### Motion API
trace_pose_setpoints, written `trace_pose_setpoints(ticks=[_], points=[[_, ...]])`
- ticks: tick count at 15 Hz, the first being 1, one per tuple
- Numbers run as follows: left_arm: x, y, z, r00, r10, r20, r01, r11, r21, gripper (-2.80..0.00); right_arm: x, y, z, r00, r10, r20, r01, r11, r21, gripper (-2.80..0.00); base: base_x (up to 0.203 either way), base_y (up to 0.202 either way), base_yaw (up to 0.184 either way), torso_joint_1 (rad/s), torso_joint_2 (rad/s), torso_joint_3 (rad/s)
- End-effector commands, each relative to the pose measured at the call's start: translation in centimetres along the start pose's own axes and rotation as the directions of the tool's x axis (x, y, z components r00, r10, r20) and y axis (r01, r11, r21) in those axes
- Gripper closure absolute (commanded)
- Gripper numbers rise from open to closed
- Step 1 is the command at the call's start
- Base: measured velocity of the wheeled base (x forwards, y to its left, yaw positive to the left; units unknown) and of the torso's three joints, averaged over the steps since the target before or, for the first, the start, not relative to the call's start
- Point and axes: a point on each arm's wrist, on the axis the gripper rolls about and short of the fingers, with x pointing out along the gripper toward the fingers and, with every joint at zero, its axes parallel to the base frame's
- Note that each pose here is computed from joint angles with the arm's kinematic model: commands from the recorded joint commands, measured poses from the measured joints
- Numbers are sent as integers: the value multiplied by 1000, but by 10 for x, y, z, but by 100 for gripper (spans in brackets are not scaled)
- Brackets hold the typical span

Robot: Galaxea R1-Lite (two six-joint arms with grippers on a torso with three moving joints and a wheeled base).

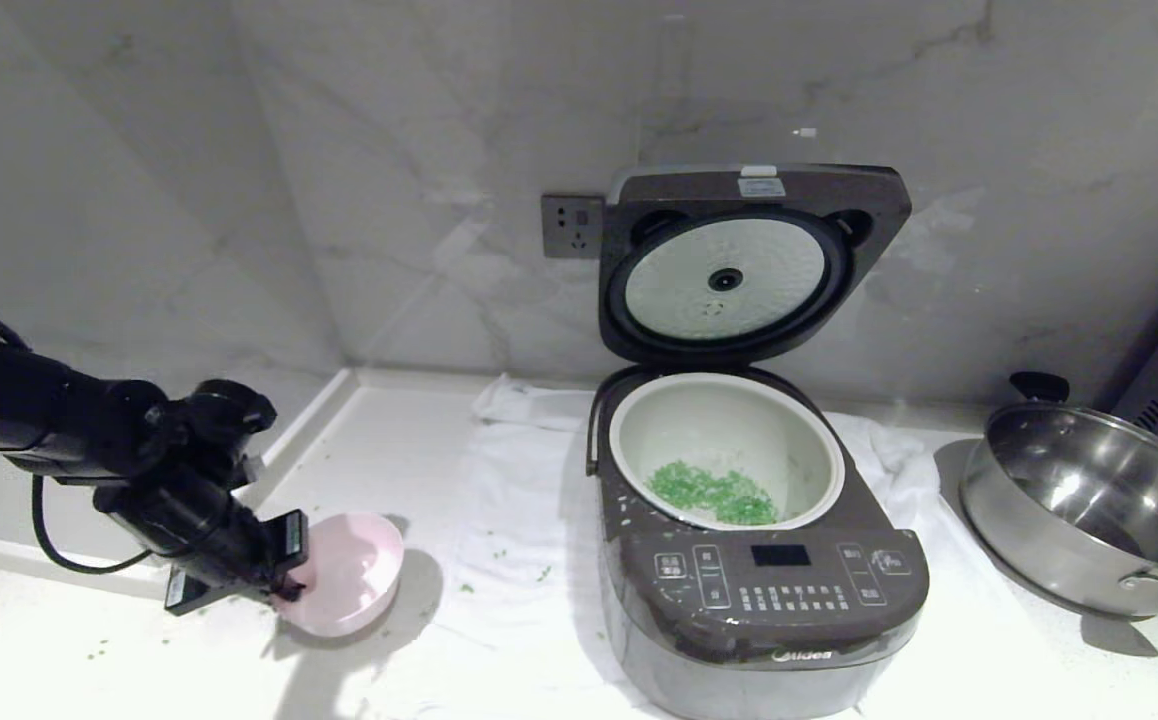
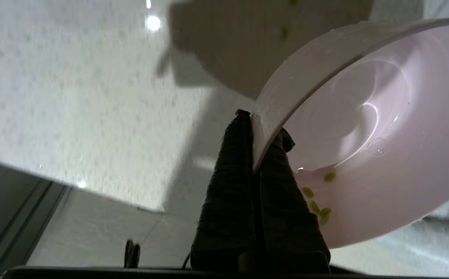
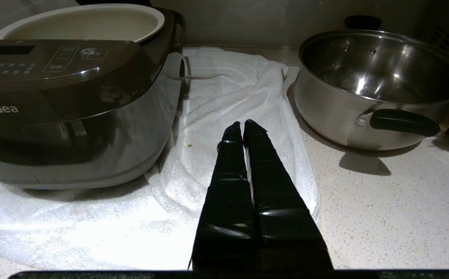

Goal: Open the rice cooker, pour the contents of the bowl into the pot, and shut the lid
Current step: Place the bowl on the table

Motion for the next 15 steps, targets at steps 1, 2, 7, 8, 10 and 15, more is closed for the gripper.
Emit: trace_pose_setpoints(ticks=[1, 2, 7, 8, 10, 15], points=[[32, 7, 2, 999, 24, -31, -25, 1000, -16, 0, 0, 0, 0, 1000, 2, 0, -2, 1000, 0, 0, 0, 0, 0, 0, 0, 0], [37, 9, 0, 999, 38, -20, -38, 999, -14, 0, 0, 0, 0, 1000, 2, 0, -2, 1000, 0, 0, 0, 0, 0, 0, 0, 0], [68, 31, 18, 991, 120, 57, -115, 991, -73, 0, 0, 0, 0, 1000, 1, 0, -1, 1000, 0, 0, 0, 0, 0, 0, 0, 0], [69, 31, 20, 991, 118, 59, -114, 990, -81, 0, 0, 0, 0, 1000, 0, 0, 0, 1000, -1, 0, 0, 0, 0, 0, 0, 0], [74, 33, 23, 991, 121, 52, -116, 989, -89, 0, 0, 0, 0, 1000, 2, 0, -2, 1000, 0, 0, 0, 0, 0, 0, 0, 0], [76, 36, 29, 991, 122, 57, -115, 987, -111, -280, 0, 0, 0, 1000, 1, 0, -1, 1000, 0, 0, 0, 0, 0, 0, 0, 0]])
